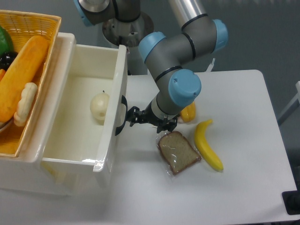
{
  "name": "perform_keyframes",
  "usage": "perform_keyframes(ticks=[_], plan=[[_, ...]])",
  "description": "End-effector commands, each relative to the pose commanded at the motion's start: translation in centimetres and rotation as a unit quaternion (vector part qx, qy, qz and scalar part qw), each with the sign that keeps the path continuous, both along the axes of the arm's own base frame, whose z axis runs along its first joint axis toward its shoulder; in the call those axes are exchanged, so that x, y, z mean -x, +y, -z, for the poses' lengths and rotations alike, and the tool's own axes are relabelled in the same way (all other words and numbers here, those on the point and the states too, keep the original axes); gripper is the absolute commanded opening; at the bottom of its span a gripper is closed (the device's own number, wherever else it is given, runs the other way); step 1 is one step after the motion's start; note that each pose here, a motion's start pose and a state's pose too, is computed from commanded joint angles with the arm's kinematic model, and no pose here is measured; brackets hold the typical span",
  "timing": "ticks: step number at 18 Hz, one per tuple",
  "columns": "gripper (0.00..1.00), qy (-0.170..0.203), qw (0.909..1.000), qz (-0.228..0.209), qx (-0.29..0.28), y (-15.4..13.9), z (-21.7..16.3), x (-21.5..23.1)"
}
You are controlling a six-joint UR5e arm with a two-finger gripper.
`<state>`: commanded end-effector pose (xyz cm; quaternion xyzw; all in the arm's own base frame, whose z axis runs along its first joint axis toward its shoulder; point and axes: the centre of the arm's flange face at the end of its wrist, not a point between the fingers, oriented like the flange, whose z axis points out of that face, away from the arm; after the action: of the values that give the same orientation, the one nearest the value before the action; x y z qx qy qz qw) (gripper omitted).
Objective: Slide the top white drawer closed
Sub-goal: 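Push the drawer front with the gripper, sliding the drawer into the cabinet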
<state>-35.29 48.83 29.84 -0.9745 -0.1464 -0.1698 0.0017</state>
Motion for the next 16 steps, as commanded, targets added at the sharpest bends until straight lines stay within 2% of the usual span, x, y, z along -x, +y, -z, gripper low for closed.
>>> perform_keyframes(ticks=[6,16], plan=[[1.0,-0.005,0.9999,0.002,-0.013,0.5,-0.8,-1.2],[1.0,-0.003,0.9994,0.033,-0.013,2.5,-1.0,-4.4]])
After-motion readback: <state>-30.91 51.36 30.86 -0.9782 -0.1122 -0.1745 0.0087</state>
